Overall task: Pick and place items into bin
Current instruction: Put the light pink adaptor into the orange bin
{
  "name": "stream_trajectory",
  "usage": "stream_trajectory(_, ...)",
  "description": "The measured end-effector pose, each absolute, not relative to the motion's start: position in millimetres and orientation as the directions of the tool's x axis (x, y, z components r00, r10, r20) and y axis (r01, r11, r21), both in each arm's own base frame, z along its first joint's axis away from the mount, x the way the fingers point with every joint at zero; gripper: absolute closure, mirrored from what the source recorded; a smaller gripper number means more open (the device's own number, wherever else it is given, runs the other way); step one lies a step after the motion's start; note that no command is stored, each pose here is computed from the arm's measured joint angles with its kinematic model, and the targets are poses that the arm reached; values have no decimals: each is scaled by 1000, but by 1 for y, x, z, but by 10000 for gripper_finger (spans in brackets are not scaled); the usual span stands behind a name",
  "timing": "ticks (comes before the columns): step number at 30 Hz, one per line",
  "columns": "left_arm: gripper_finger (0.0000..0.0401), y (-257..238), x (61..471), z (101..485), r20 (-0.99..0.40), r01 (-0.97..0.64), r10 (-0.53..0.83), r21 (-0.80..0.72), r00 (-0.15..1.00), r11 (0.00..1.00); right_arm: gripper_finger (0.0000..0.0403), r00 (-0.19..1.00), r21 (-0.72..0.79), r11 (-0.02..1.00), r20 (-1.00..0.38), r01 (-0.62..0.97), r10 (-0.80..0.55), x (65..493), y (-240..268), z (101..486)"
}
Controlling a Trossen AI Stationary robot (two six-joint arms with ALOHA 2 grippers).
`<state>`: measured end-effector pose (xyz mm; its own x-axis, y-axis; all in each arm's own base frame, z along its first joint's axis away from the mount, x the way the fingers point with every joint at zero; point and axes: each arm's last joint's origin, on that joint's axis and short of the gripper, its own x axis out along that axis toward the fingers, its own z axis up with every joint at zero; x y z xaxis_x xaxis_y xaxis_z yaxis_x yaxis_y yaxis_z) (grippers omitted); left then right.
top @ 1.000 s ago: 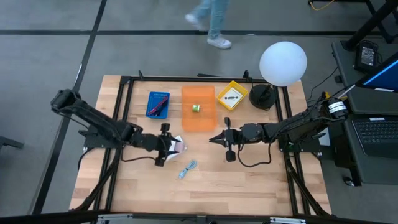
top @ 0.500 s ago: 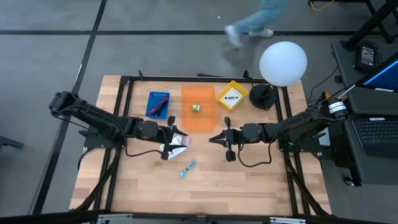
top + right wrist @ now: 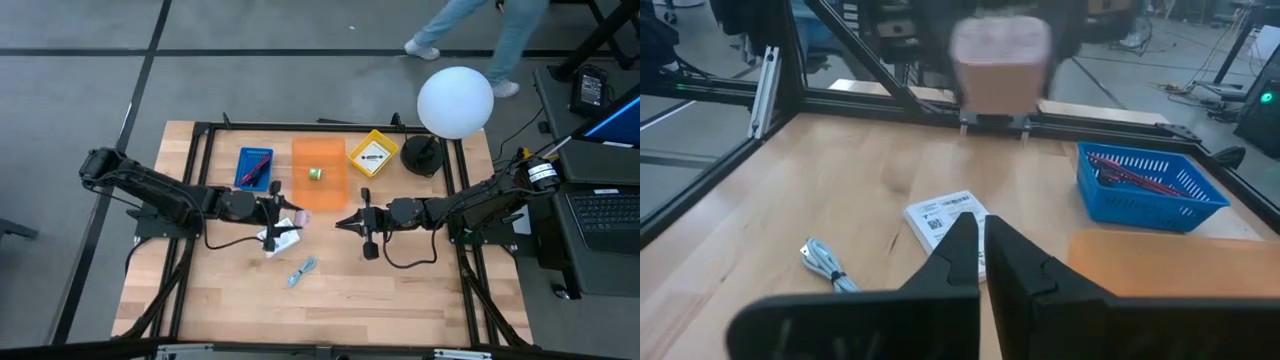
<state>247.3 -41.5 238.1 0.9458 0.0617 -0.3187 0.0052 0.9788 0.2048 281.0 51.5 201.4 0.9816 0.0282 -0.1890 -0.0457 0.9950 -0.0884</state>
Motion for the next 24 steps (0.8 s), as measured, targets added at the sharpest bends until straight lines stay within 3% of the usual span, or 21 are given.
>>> stream_trajectory(12,210,-3,257,237,-280,-214,248,149,927,965,398,983,-93,995,-180,-46,28,281,52,202)
stream_trajectory(19,209,10,261,230,-310,-241,282,165,908,956,398,986,-90,995,-167,-44,29,281,52,204)
stream_trajectory(24,210,22,265,226,-333,-259,273,87,902,962,398,987,-93,995,-158,-42,27,282,51,204)
